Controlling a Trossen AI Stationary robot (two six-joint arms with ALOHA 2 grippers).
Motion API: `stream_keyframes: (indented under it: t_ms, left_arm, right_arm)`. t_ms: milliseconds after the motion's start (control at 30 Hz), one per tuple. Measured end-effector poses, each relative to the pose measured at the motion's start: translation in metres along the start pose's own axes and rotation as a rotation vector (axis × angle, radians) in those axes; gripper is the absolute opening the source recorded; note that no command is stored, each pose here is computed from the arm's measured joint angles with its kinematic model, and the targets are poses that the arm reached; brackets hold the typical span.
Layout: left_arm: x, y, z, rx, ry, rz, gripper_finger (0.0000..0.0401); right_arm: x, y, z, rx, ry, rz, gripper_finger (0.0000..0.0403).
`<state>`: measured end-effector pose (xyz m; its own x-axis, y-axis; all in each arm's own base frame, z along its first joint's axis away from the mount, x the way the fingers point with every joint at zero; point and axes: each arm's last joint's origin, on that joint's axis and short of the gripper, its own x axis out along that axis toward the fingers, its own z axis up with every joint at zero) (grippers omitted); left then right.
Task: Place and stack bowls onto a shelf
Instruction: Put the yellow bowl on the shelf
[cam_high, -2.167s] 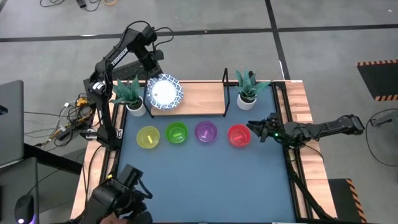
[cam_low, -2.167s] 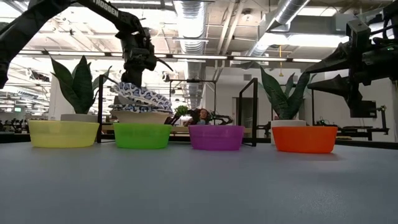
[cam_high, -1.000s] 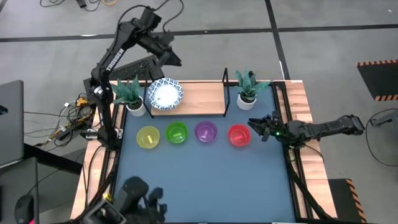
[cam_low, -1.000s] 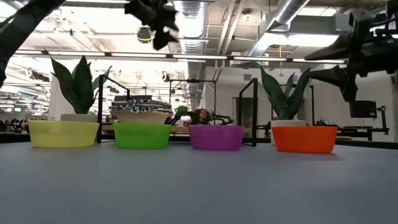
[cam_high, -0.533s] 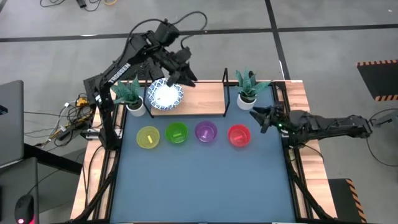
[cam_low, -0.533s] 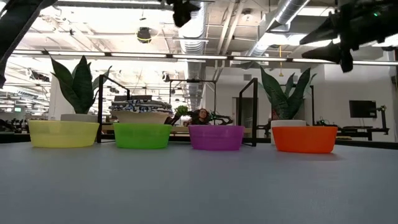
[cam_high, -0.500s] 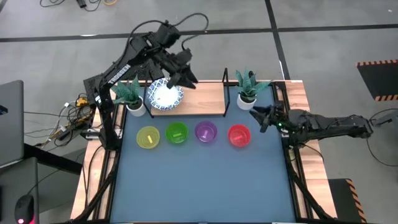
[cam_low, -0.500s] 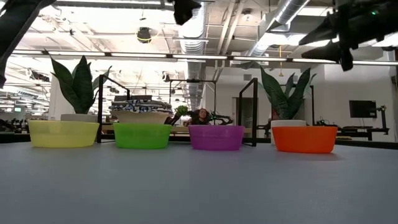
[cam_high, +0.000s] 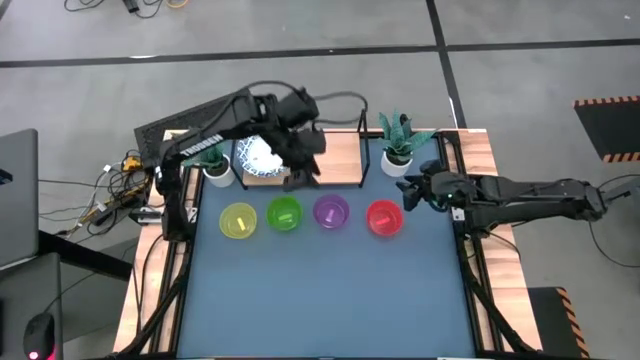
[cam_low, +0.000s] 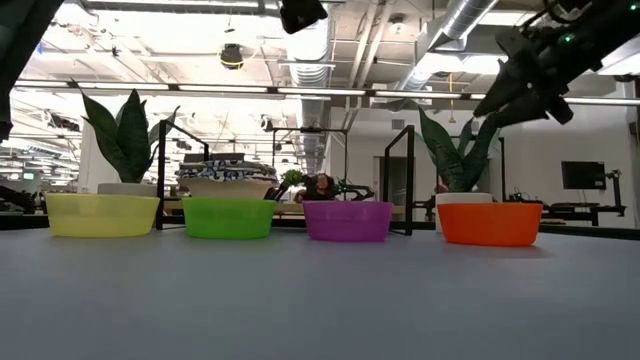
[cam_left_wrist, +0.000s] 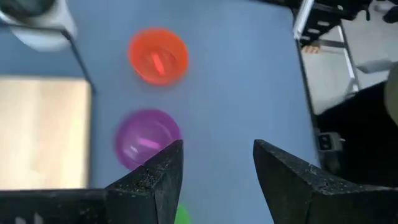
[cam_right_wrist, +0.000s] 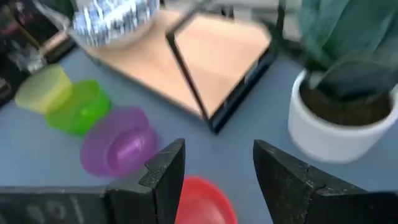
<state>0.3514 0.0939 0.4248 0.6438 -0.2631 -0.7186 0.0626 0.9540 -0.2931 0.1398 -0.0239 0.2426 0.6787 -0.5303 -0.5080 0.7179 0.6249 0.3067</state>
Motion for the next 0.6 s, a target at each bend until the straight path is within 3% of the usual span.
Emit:
stream_keyframes:
  t_ms: [100,267,600]
  left_arm:
    - [0.012,-0.017,-0.008,-0.062,0.086,-0.018,0.0178]
    - [0.031,-0.047,-0.028,-0.108,0.238,0.122,0.0178]
    - [0.054,-0.085,-0.086,-0.23,0.306,0.195,0.0178]
  right_arm:
    - [0.005,0.0,-0.005,-0.01,0.072,-0.005,0.0215]
    - [0.01,0.002,-0.009,-0.031,0.116,-0.012,0.0215]
    - [0.017,0.005,-0.013,-0.075,0.171,-0.011,0.0215]
